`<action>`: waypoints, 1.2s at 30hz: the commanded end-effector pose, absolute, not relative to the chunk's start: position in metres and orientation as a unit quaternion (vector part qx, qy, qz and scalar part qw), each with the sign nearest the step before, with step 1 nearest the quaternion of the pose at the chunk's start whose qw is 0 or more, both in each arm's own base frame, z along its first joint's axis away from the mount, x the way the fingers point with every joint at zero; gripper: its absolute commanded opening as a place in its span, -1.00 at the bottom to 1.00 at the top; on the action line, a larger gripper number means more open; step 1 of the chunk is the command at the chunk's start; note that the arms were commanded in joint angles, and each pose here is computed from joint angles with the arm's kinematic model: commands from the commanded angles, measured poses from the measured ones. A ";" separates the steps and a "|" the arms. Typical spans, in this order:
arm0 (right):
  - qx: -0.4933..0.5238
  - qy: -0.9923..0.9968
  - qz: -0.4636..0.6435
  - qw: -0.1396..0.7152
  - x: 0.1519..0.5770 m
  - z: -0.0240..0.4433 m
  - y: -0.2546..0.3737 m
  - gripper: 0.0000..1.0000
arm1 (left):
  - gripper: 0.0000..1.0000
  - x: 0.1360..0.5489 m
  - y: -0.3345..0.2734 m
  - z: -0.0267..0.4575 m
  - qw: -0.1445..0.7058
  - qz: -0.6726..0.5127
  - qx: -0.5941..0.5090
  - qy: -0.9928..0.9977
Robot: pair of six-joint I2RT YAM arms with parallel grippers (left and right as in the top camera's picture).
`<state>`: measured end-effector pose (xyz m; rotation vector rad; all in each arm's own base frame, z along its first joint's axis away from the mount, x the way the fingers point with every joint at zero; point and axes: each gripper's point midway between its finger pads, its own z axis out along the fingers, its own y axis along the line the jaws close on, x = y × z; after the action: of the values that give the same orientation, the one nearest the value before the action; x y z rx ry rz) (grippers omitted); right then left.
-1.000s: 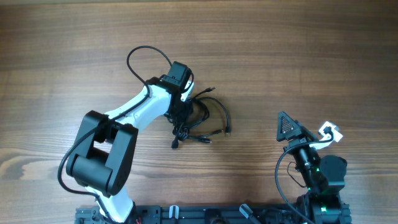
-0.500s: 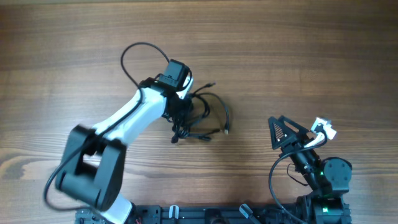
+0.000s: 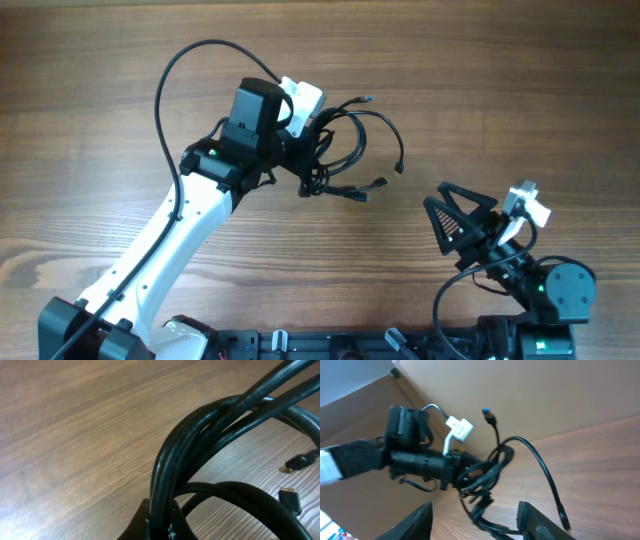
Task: Untangle cables
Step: 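Raise the held cables and bring the right gripper toward them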
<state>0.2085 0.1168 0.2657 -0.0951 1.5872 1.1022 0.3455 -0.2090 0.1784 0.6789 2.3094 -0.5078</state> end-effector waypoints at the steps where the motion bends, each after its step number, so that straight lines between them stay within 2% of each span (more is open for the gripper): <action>1: -0.064 0.672 0.506 0.537 0.201 0.291 0.129 0.02 | -0.92 0.346 -0.225 0.201 0.372 -0.217 0.299 0.851; 3: -0.064 0.677 0.523 0.514 0.202 0.297 0.133 -0.02 | -0.92 0.348 -0.235 0.208 0.392 -0.218 0.318 0.835; 8: -0.049 0.700 0.593 0.394 0.212 0.299 0.150 -0.12 | -0.92 0.346 -0.264 0.229 0.453 -0.189 0.407 0.771; 12: -0.065 0.679 0.652 0.332 0.211 0.318 0.160 -0.22 | -0.92 0.359 -0.264 0.239 0.489 -0.148 0.399 0.762; 17: -0.074 0.655 0.679 0.324 0.215 0.337 0.162 -0.24 | -0.92 0.364 -0.267 0.251 0.513 -0.149 0.396 0.747; 21: -0.051 0.663 0.684 0.301 0.226 0.327 0.163 -0.23 | -0.92 0.368 -0.272 0.265 0.538 -0.152 0.393 0.730; 22: -0.047 0.665 0.684 0.298 0.229 0.324 0.163 -0.15 | -0.92 0.368 -0.274 0.268 0.542 -0.154 0.394 0.726; 26: -0.010 0.669 0.677 0.307 0.252 0.313 0.160 0.75 | -0.92 0.363 -0.287 0.277 0.557 -0.163 0.401 0.709; 28: 0.037 0.667 0.683 0.295 0.265 0.309 0.156 0.99 | -0.92 0.360 -0.290 0.277 0.556 -0.164 0.405 0.707; 32: 0.016 0.634 0.693 0.344 0.268 0.333 0.156 0.99 | -0.92 0.358 -0.292 0.276 0.553 -0.166 0.408 0.707; 36: 0.041 0.632 0.692 0.346 0.275 0.330 0.158 0.99 | -0.92 0.363 -0.285 0.273 0.555 -0.146 0.394 0.718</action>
<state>0.2626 0.1612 0.3235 0.0192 1.6811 1.8126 0.3632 -0.2889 0.2636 0.9518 1.7118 -0.3777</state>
